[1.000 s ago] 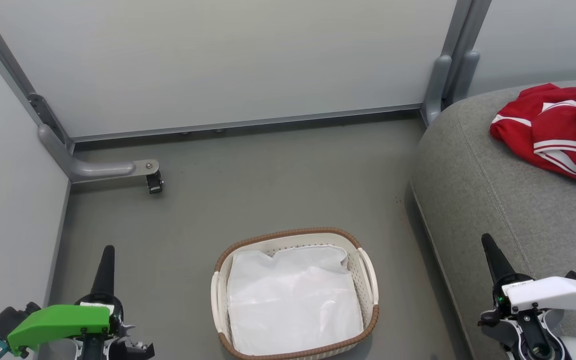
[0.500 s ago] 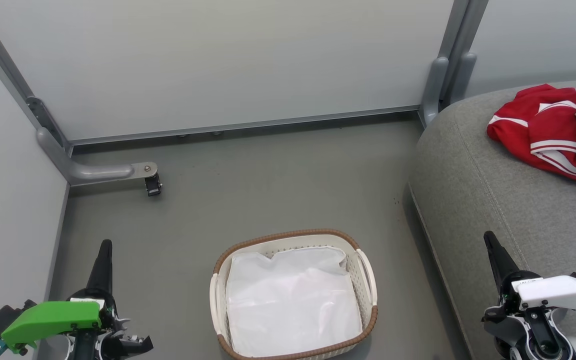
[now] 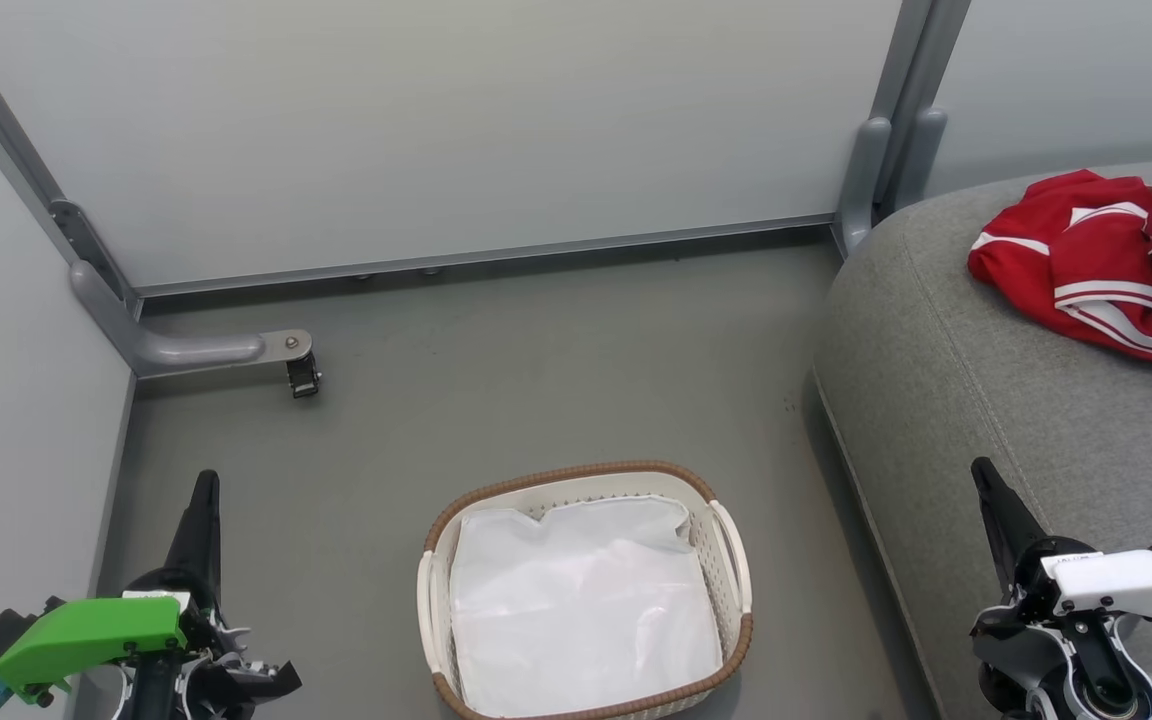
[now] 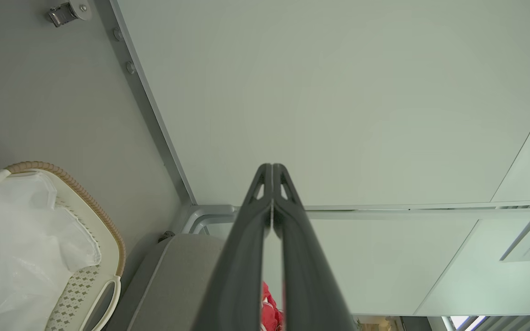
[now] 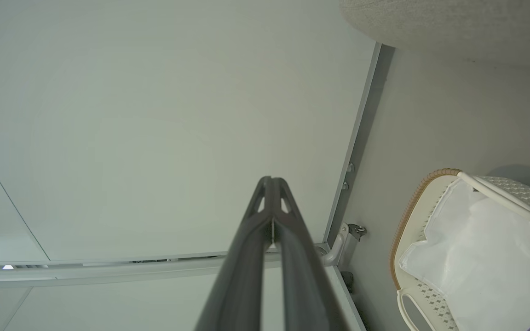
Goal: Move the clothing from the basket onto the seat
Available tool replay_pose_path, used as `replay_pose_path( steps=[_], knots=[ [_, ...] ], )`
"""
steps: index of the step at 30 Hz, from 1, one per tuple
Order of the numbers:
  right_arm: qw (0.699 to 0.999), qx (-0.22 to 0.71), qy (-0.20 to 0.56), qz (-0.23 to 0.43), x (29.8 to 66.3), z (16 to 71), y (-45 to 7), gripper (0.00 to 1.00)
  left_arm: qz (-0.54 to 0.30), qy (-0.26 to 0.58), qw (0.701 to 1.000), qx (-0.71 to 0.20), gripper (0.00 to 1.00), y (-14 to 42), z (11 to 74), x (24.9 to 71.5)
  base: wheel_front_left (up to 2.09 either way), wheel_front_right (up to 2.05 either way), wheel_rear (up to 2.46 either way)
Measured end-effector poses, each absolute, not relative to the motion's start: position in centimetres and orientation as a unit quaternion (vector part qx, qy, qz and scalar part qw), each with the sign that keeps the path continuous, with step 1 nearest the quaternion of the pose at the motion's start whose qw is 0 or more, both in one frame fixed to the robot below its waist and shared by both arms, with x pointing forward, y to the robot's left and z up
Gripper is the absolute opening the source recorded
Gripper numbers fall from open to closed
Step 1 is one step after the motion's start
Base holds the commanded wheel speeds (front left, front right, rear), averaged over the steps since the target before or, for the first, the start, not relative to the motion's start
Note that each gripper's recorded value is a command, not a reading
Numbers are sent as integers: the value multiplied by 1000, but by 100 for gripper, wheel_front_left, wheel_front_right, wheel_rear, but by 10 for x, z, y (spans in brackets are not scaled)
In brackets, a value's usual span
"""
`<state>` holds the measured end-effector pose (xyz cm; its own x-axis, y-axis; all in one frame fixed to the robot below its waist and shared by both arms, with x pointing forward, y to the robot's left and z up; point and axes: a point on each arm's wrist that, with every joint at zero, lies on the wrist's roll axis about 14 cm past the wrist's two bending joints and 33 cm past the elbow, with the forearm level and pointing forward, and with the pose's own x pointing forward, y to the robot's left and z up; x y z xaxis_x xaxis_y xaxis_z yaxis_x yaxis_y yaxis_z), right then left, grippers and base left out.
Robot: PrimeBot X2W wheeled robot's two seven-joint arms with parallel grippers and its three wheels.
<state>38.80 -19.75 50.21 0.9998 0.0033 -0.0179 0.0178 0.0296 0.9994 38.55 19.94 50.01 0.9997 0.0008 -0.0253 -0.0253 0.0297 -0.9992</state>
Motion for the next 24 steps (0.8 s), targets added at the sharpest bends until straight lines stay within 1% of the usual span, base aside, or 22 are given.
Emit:
replay_pose_path(
  steps=[6,24],
  knots=[
    [706,708,4,-3,388,504,-199,0,4,5,706,-708,0,199,503,387,0,0,0],
    [706,708,3,-4,388,504,-200,0,3,5,705,-709,0,199,504,388,0,0,0]
  ],
)
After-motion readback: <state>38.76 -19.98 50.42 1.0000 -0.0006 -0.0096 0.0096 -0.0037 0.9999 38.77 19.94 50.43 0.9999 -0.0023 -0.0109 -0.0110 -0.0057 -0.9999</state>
